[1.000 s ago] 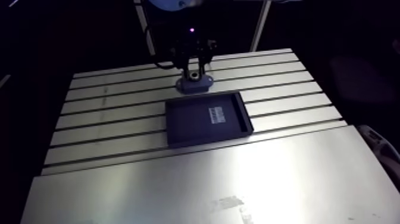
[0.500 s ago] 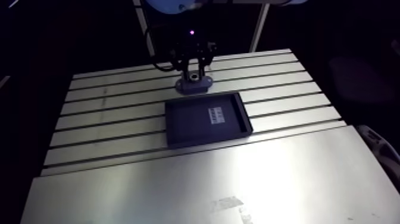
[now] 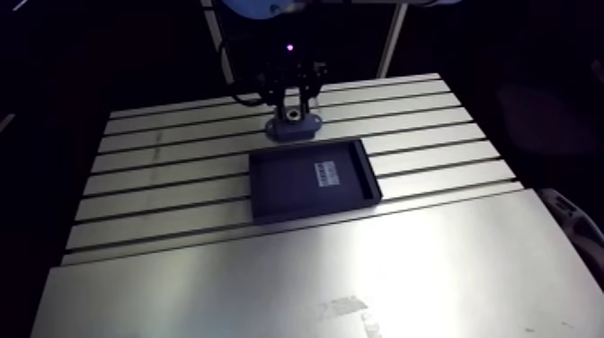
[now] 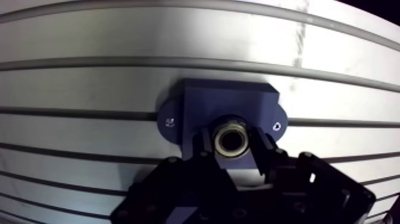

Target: Pick up the bearing and press it into the housing until flush.

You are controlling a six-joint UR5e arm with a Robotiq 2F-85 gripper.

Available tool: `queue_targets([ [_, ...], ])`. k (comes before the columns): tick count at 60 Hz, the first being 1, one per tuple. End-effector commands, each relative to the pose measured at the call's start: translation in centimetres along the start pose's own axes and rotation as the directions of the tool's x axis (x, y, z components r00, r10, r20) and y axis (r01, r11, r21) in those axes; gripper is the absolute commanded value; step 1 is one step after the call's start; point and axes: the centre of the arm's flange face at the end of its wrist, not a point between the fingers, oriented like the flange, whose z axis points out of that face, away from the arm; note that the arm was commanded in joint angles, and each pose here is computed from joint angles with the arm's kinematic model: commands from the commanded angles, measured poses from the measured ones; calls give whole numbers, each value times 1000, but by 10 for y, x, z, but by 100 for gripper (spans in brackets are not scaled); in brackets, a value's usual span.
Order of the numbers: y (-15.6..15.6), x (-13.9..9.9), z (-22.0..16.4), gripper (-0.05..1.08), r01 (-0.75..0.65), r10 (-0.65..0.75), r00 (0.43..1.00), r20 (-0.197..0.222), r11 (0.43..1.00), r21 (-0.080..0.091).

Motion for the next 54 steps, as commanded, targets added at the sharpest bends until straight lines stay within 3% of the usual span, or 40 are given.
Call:
queue_targets([
  [1, -1, 1, -1, 75, 2, -2, 1000, -2, 1000, 1],
  [54, 1, -1, 4, 75, -2, 2, 1000, 7, 1000, 2],
])
